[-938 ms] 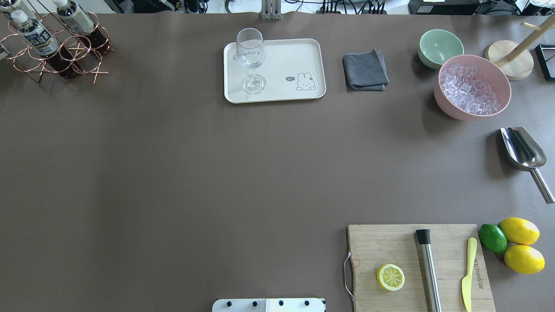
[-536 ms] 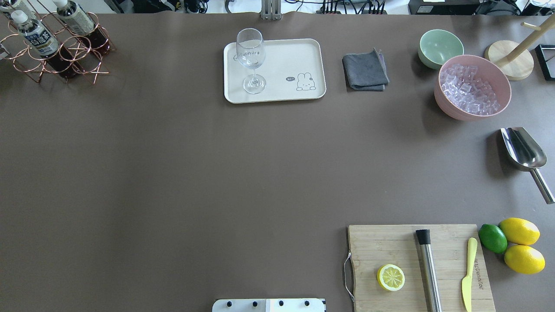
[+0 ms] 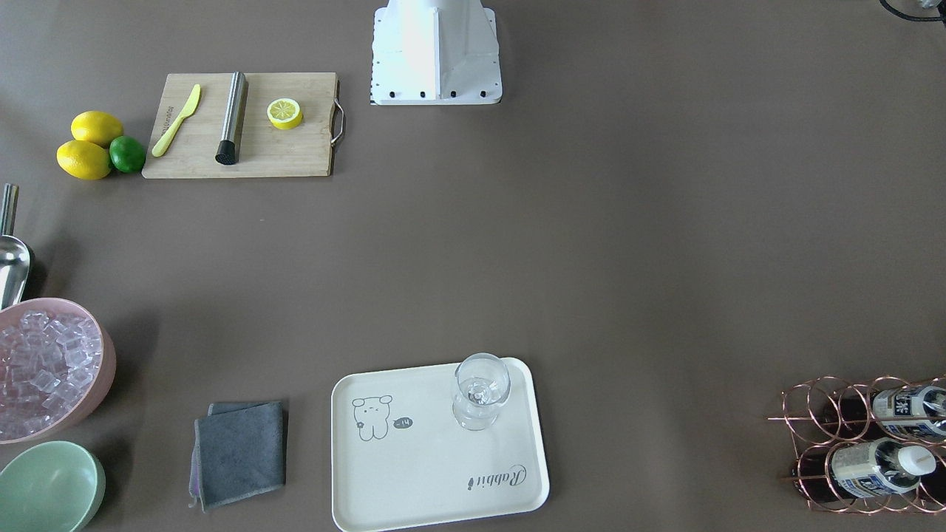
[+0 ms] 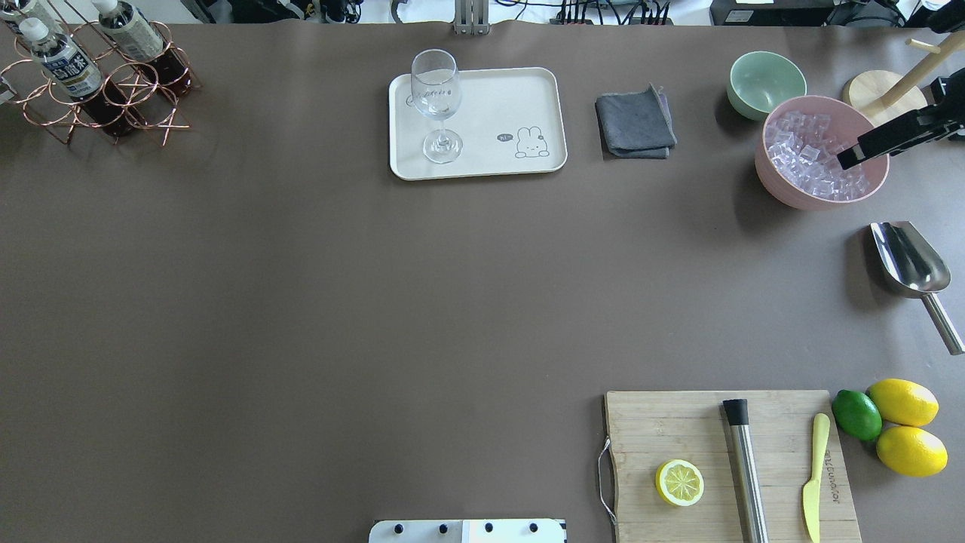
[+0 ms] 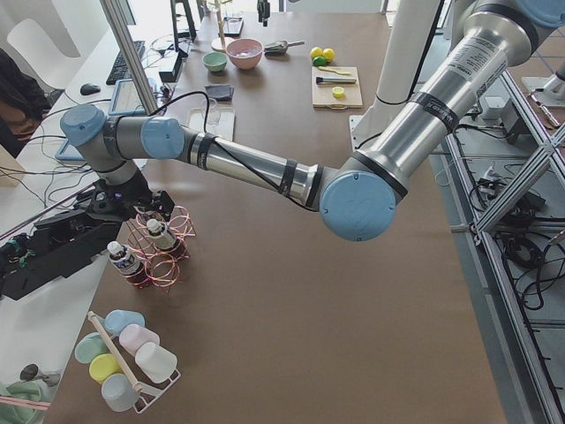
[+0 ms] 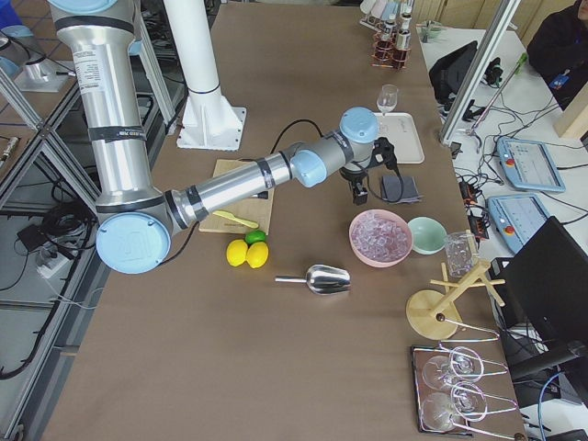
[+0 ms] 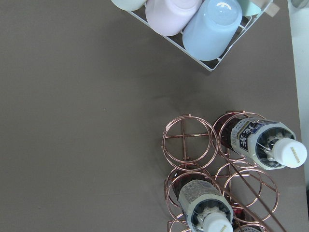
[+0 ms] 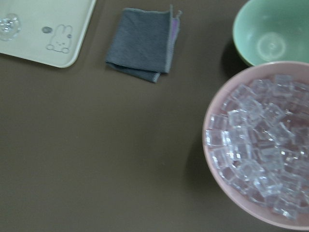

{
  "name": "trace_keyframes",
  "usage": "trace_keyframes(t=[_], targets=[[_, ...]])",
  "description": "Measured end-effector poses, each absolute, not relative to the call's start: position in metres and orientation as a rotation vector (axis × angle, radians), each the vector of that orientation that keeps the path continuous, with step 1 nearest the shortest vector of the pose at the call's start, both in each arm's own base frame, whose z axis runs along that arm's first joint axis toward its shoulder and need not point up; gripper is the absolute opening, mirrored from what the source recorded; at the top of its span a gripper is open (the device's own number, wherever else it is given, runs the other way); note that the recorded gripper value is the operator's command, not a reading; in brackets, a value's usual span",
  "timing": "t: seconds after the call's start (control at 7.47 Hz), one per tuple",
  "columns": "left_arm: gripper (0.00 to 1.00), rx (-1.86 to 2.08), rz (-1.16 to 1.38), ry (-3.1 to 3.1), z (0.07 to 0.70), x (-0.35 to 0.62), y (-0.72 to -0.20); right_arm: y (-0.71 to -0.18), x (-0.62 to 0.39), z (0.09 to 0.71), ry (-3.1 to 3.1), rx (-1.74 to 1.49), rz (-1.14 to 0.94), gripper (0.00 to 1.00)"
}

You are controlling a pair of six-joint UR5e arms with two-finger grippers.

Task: Take tea from basket to plate

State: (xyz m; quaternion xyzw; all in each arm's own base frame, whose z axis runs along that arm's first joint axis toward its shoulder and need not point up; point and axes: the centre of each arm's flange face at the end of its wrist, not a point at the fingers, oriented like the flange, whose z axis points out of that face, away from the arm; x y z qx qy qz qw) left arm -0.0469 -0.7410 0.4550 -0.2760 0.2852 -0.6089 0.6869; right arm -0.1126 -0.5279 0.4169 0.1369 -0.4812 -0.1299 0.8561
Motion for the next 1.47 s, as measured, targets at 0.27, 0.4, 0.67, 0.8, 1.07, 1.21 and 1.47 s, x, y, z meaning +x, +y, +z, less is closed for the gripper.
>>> trace_keyframes(t=[0.27, 0.4, 0.67, 0.8, 1.07, 1.21, 1.47], targets=[[0.94, -0.605, -1.353, 0.625, 0.448, -0.047, -0.755, -0.511, -0.174, 0.375, -1.14, 0.394, -0.343, 1.0], [0.9, -0.607, -1.354, 0.621, 0.444, -0.047, -0.762, -0.506, -0.196, 0.356, -1.189, 0.439, -0.375, 1.0], [0.83, -0.606, -1.359, 0.62, 0.43, -0.048, -0.775, -0.498, -0.219, 0.323, -1.253, 0.557, -0.429, 1.0], [0.79, -0.607, -1.362, 0.618, 0.425, -0.047, -0.782, -0.494, -0.227, 0.317, -1.277, 0.597, -0.426, 1.0], [0.78, -0.59, -1.357, 0.623, 0.43, -0.047, -0.793, -0.492, -0.239, 0.325, -1.312, 0.606, -0.383, 1.0], [0.78, -0.584, -1.356, 0.623, 0.434, -0.04, -0.797, -0.489, -0.246, 0.329, -1.328, 0.604, -0.375, 1.0], [0.76, -0.587, -1.376, 0.619, 0.434, -0.024, -0.802, -0.482, -0.266, 0.333, -1.331, 0.623, -0.369, 1.0]])
